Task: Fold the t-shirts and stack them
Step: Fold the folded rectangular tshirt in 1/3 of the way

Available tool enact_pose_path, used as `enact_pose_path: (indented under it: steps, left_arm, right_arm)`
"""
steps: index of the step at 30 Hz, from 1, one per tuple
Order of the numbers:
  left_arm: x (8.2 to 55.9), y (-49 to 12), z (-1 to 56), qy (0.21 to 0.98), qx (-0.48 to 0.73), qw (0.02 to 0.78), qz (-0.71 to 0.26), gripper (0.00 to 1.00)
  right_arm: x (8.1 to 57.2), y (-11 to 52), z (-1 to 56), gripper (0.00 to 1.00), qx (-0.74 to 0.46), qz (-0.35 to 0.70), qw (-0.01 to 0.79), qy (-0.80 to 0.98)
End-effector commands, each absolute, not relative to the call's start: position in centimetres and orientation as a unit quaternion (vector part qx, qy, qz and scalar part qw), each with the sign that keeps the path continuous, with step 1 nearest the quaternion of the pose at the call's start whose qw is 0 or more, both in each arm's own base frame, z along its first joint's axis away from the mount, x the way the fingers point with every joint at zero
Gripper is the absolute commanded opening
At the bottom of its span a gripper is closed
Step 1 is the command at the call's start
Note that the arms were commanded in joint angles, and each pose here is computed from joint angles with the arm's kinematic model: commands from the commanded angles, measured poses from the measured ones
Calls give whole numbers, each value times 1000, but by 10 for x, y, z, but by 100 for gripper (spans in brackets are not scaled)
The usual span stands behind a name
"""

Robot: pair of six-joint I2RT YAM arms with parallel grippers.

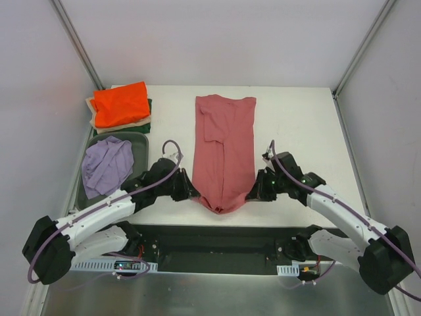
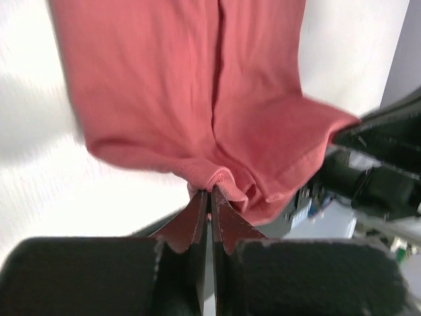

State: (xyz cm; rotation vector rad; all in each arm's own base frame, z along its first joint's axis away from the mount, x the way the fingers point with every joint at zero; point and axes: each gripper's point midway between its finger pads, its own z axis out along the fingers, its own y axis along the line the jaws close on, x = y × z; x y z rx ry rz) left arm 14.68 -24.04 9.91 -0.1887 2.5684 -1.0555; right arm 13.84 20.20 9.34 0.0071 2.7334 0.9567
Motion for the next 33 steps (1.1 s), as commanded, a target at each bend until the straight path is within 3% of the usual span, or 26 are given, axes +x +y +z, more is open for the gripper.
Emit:
enact_pose_path:
  steps: [1,14,33]
  left_arm:
    - [205,-240,127,891,-63,259,-368,0]
    - [308,-245,154,881,-56,310,-352,0]
    - [392,-242,131,893,-52,311,-320,0]
  right_arm:
    - [195,208,120,1,2,313,205,927]
    - [307,203,156,1,34,272,308,911]
    - [393,197,133,1,54,275,290,915]
